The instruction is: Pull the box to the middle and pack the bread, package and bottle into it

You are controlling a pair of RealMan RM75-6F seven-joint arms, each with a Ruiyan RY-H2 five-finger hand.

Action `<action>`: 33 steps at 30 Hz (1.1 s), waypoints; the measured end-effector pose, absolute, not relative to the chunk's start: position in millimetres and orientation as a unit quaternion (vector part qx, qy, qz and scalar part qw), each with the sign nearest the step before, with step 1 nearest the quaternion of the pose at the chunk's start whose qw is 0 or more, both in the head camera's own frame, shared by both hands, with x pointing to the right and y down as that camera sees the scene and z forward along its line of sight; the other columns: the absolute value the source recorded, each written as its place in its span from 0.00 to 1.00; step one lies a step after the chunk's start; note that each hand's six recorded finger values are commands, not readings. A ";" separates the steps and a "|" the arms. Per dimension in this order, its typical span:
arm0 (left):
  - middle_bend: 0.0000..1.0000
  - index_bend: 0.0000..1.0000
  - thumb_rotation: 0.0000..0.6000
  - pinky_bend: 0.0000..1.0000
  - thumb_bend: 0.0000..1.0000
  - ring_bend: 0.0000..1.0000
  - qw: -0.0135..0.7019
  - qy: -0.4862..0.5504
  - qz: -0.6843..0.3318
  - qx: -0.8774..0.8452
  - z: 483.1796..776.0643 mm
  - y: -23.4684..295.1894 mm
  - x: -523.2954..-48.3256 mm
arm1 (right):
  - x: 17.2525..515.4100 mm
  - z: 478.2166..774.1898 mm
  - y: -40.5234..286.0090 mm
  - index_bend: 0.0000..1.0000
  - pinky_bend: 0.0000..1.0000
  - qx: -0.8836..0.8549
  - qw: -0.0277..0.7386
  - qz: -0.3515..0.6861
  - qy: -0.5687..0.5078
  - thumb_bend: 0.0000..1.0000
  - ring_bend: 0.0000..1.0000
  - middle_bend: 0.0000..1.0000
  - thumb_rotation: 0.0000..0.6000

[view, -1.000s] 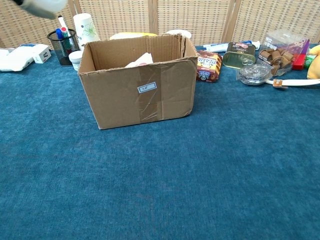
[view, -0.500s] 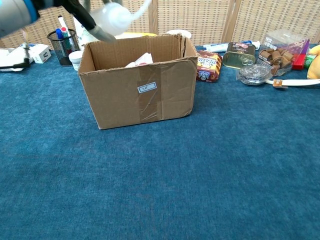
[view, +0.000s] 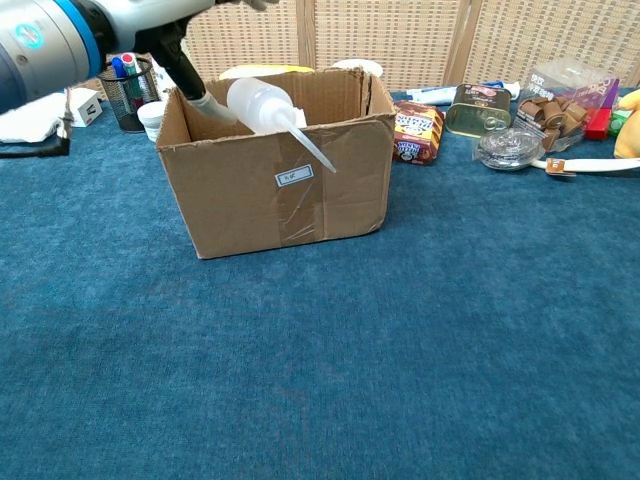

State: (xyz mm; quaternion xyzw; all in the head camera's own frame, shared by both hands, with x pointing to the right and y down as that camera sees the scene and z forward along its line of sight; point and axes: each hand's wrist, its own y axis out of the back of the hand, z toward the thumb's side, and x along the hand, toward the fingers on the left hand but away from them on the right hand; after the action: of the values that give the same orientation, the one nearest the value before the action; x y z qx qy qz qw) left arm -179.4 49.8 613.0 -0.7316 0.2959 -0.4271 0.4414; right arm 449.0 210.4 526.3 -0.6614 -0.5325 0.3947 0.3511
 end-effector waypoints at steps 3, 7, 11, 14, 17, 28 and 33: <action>0.00 0.00 1.00 0.00 0.02 0.00 0.439 0.295 -0.428 -0.733 608.3 49.8 -184.4 | 448.8 525.8 211.1 0.12 0.09 -0.661 0.352 0.396 -0.531 0.00 0.00 0.09 1.00; 0.00 0.00 1.00 0.00 0.02 0.00 0.447 0.294 -0.428 -0.728 596.1 51.3 -196.0 | 449.6 524.6 211.2 0.12 0.09 -0.657 0.358 0.401 -0.528 0.00 0.00 0.09 1.00; 0.00 0.00 1.00 0.00 0.02 0.00 0.474 0.301 -0.434 -0.705 574.7 53.2 -226.7 | 449.5 523.0 211.1 0.11 0.09 -0.654 0.363 0.405 -0.525 0.00 0.00 0.06 1.00; 0.00 0.00 1.00 0.00 0.02 0.00 0.480 0.310 -0.447 -0.687 560.6 58.5 -259.6 | 449.0 522.9 212.0 0.11 0.09 -0.652 0.366 0.412 -0.520 0.00 0.00 0.05 1.00; 0.00 0.00 1.00 0.00 0.02 0.00 0.475 0.324 -0.469 -0.670 547.5 66.8 -302.3 | 448.0 522.8 212.7 0.11 0.09 -0.651 0.367 0.421 -0.513 0.00 0.00 0.05 1.00; 0.00 0.00 1.00 0.00 0.02 0.00 0.423 0.356 -0.556 -0.621 542.1 135.1 -440.8 | 442.7 523.9 216.7 0.11 0.07 -0.653 0.372 0.439 -0.493 0.00 0.00 0.00 1.00; 0.00 0.00 1.00 0.00 0.02 0.00 0.418 0.372 -0.554 -0.616 546.3 163.2 -466.5 | 444.5 524.9 217.5 0.10 0.00 -0.634 0.386 0.475 -0.472 0.00 0.00 0.00 1.00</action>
State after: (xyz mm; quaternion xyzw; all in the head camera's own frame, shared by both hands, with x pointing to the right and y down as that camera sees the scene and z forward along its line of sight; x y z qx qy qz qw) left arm -466.5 163.2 546.3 -0.6163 0.3722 -0.5536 0.4184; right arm 444.5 217.5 524.9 -0.6345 -0.4719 0.4750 0.3862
